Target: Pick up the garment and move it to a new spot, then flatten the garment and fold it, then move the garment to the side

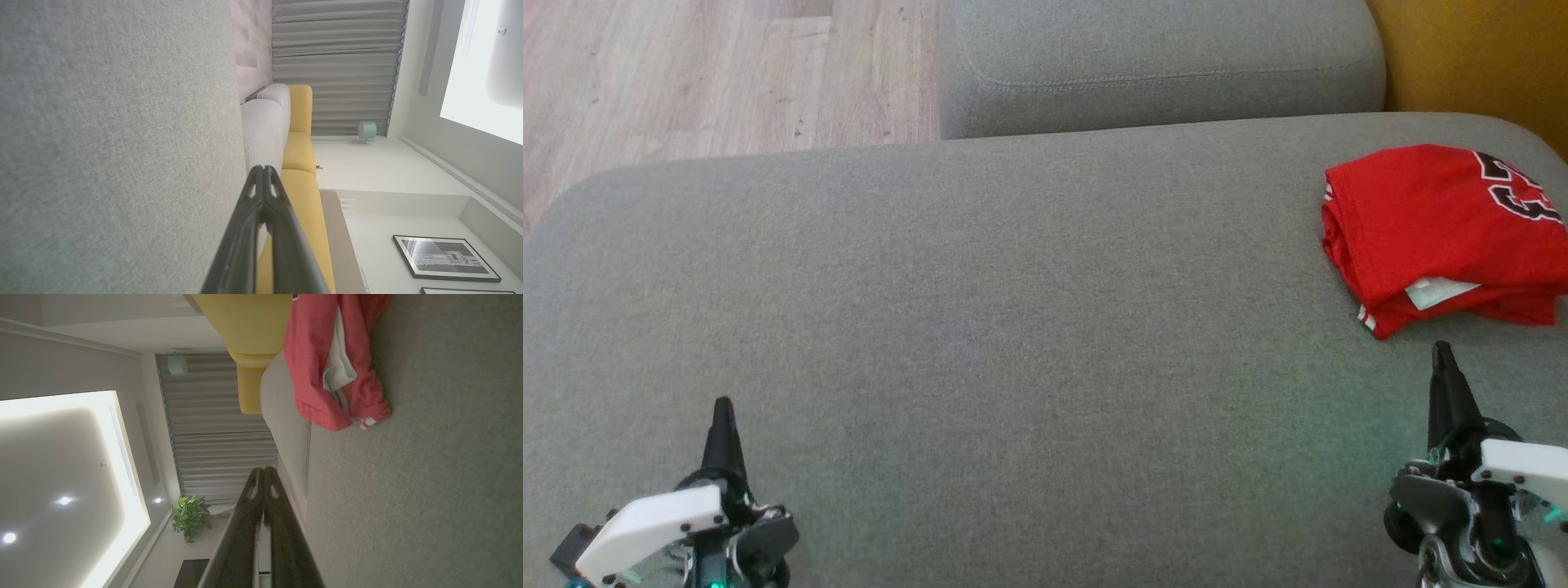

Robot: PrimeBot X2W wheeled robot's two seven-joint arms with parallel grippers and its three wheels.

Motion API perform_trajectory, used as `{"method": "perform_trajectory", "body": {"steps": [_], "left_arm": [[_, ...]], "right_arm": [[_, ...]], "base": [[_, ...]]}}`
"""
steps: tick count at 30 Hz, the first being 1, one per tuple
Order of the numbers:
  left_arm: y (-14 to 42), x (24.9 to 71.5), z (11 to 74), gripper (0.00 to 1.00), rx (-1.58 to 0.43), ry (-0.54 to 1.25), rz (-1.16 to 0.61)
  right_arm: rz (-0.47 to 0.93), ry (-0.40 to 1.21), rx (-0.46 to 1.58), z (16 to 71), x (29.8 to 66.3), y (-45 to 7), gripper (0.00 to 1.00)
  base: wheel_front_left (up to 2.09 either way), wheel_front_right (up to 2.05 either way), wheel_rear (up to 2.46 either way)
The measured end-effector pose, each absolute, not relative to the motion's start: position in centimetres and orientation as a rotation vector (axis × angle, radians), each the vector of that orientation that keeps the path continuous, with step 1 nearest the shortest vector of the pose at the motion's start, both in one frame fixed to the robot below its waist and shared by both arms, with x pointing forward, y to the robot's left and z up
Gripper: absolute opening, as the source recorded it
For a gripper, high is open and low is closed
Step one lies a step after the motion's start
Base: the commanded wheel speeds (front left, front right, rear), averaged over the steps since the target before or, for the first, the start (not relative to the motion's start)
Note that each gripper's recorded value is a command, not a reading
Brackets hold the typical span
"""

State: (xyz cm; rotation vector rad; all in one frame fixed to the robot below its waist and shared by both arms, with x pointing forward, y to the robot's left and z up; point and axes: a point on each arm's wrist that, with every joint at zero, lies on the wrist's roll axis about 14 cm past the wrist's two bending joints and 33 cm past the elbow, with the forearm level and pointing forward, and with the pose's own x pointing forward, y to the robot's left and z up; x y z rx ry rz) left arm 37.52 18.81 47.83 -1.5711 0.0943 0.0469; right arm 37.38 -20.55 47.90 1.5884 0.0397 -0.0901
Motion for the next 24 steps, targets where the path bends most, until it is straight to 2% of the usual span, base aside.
{"method": "perform_trajectory", "body": {"steps": [24], "left_arm": [[18.82,37.52,47.83,0.0,-1.572,0.094,0.047]], "right_arm": [[-0.089,0.041,1.589,47.9,37.37,-20.61,0.0]], "base": [[0.0,0.0,0.0]]}}
